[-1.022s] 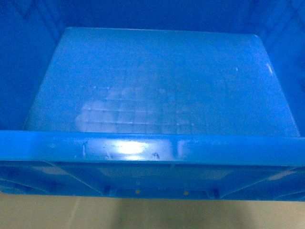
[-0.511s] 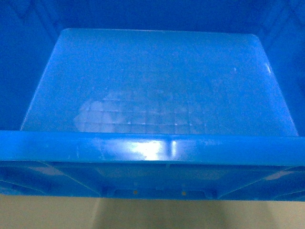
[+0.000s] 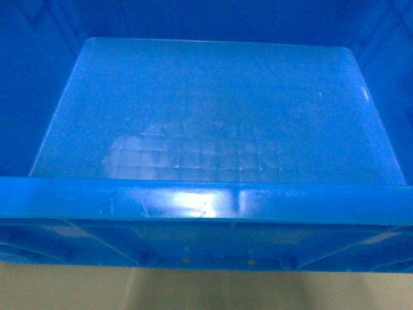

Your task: Place box next to blue box on left shelf

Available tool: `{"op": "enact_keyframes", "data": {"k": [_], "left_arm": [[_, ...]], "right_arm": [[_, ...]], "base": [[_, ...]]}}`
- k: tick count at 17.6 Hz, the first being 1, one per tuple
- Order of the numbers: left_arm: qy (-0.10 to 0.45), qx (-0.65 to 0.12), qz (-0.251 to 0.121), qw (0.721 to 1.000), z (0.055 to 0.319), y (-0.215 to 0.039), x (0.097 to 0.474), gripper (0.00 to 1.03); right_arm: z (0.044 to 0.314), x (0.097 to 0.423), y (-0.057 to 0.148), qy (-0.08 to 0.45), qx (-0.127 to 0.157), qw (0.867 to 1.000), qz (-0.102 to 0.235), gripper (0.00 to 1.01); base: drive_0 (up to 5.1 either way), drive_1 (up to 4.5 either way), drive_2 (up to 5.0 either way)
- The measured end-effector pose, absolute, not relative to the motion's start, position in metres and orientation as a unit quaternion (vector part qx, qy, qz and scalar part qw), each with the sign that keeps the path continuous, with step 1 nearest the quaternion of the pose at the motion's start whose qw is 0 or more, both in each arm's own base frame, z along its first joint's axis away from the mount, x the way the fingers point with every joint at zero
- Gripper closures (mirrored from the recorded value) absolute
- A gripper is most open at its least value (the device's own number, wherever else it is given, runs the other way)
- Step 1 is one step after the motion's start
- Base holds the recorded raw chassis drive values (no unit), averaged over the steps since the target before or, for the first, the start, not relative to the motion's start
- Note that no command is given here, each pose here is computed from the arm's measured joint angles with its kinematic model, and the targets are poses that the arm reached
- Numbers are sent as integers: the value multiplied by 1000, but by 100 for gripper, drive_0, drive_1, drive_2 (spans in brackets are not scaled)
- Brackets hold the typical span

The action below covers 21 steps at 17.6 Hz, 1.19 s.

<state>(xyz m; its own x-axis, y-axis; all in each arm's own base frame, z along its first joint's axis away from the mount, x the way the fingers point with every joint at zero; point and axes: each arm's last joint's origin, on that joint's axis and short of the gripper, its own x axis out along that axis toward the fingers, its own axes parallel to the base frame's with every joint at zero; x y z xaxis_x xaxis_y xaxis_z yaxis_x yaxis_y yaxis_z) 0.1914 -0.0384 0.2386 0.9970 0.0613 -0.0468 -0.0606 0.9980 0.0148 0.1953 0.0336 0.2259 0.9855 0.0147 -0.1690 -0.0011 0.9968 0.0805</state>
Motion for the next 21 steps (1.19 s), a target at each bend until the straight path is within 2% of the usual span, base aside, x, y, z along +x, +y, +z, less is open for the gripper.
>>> {"op": "enact_keyframes", "data": {"k": [21], "left_arm": [[23,7,31,999,239,-38,191,86]], "right_arm": [[226,195,34,85,40,996,4,93]], "base": [[0,0,0]]}}
